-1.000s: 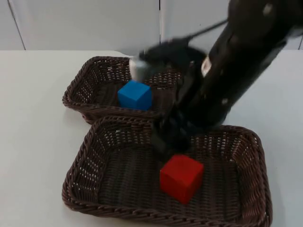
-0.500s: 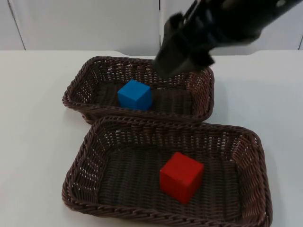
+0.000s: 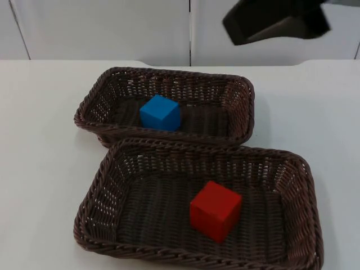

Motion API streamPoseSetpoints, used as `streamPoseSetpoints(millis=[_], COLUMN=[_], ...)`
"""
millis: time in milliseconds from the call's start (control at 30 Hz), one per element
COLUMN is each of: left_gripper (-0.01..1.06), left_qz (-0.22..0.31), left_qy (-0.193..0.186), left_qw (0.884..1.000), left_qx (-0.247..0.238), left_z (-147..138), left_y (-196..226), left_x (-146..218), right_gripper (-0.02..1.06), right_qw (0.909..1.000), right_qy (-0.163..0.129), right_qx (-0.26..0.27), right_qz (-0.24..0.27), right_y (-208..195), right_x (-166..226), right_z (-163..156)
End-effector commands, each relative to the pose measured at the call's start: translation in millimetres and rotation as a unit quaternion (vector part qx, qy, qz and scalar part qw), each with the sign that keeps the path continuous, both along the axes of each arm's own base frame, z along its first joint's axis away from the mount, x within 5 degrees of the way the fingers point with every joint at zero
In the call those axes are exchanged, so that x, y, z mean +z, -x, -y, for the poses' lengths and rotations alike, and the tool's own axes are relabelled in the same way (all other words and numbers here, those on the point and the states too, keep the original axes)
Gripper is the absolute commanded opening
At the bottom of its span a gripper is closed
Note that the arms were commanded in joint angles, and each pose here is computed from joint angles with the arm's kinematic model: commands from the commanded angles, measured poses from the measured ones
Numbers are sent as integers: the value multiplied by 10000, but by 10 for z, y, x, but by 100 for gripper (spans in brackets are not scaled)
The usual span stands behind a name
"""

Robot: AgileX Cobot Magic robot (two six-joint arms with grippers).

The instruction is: Pick up one cube with the left hand and place it into the upper basket. Pick up one cube with the right hand and place it into the lower basket.

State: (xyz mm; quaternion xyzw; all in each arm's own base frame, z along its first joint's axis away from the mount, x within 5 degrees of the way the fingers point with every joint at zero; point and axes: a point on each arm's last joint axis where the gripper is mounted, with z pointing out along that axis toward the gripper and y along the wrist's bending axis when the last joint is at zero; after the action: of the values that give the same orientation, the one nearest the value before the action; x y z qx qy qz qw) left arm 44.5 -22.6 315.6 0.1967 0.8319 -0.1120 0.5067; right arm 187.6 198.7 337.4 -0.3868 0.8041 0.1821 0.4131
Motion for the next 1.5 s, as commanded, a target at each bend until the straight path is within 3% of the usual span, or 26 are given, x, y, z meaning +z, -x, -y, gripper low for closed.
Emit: streamPoseSetpoints(millis=[0,367,800,1267,1467], left_gripper=[97,97,97,97,97], left_qz=[-64,-25,808,159,58], left_qy=[85,69,404,188,201], left_qw=[9999,9997,9957,9997,9998], left_qx=[-54,-217,-186,48,73], left_z=[12,25,-228,-226,-226], left_y=[17,46,600,512,512], left_x=[-13,-11,-63,-318,-340], right_gripper=[72,72,72,72,72], right_qw=[9998,9970,9898,9836,9867], right_qy=[-159,-536,-998,-1287,-1181], right_qx=[19,11,16,86,123], right_qz=[143,567,1014,1259,1114], right_y=[81,513,998,1456,1623], right_x=[40,110,61,110,51], right_z=[59,514,1014,1469,1629])
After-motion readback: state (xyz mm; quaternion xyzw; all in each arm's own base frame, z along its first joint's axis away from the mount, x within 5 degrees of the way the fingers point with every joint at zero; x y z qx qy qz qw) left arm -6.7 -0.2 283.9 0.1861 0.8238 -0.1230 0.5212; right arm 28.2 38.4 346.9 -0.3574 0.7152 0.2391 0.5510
